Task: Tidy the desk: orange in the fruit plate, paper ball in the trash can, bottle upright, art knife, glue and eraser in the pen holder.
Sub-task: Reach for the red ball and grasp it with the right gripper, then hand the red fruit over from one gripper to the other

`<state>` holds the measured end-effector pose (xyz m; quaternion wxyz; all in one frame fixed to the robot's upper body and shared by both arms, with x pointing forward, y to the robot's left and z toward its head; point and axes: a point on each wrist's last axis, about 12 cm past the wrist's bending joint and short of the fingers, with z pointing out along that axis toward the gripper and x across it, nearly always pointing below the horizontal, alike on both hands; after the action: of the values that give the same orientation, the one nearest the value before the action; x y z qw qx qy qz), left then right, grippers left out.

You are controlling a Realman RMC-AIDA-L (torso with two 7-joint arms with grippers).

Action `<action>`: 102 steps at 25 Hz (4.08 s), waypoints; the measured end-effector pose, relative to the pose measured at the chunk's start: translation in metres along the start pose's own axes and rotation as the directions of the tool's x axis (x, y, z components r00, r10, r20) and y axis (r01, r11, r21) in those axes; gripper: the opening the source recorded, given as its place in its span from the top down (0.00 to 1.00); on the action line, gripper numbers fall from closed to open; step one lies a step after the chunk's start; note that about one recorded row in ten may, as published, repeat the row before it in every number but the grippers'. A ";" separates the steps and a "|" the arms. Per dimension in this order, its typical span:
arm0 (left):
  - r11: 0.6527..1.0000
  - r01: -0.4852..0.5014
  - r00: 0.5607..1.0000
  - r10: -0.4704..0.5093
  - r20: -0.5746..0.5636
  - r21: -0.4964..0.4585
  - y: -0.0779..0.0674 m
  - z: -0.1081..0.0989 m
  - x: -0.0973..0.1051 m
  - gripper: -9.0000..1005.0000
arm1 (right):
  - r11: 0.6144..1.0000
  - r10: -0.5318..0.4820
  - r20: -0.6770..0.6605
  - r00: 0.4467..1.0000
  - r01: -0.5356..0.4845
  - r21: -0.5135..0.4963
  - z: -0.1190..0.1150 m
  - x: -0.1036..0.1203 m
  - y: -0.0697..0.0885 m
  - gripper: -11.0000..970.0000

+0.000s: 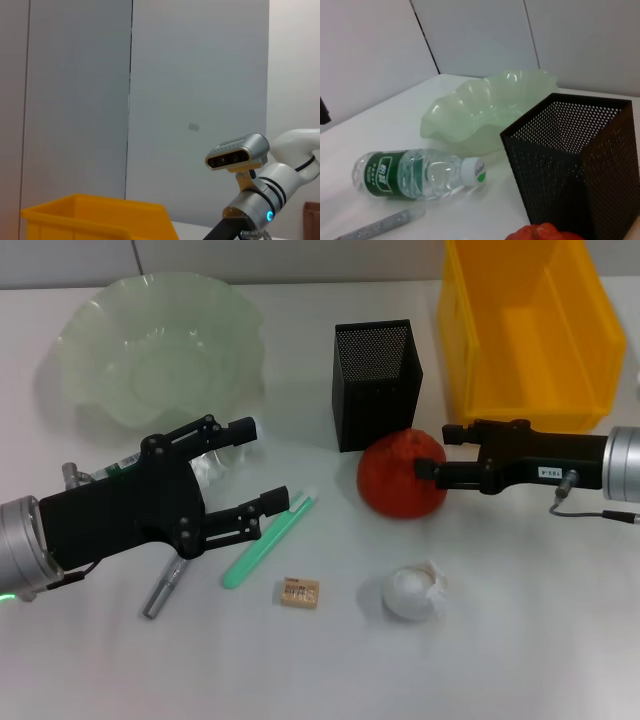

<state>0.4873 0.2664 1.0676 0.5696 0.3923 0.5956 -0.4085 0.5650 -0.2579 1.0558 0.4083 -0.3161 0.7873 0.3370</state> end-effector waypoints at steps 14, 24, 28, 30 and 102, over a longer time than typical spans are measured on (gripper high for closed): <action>1.000 -0.002 1.000 0.002 -0.012 -0.013 0.002 0.002 0.001 0.23 | 1.000 -0.009 -0.037 0.999 0.009 0.010 0.010 0.001 0.000 0.27; 1.000 -0.002 1.000 0.002 -0.012 -0.012 0.002 0.002 0.001 0.23 | 1.000 -0.016 -0.032 0.999 0.017 0.011 0.009 -0.001 0.000 0.61; 1.000 -0.001 1.000 0.001 -0.012 -0.013 0.002 0.002 0.001 0.23 | 1.000 -0.022 -0.029 0.999 0.022 0.014 0.008 0.000 0.000 0.74; 1.000 -0.001 1.000 0.001 -0.013 -0.011 0.002 0.002 0.001 0.23 | 1.000 -0.022 -0.028 0.999 0.023 0.012 0.008 0.000 0.000 0.81; 0.992 0.058 0.998 -0.055 -0.032 0.113 0.019 0.058 -0.016 0.26 | 0.944 -0.215 0.235 0.948 0.264 -0.200 -0.085 -0.051 0.037 0.96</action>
<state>0.5266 0.2196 1.0817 0.5259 0.4129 0.5904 -0.4521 0.5235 -0.2921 1.1470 0.4882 -0.4175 0.6510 0.4046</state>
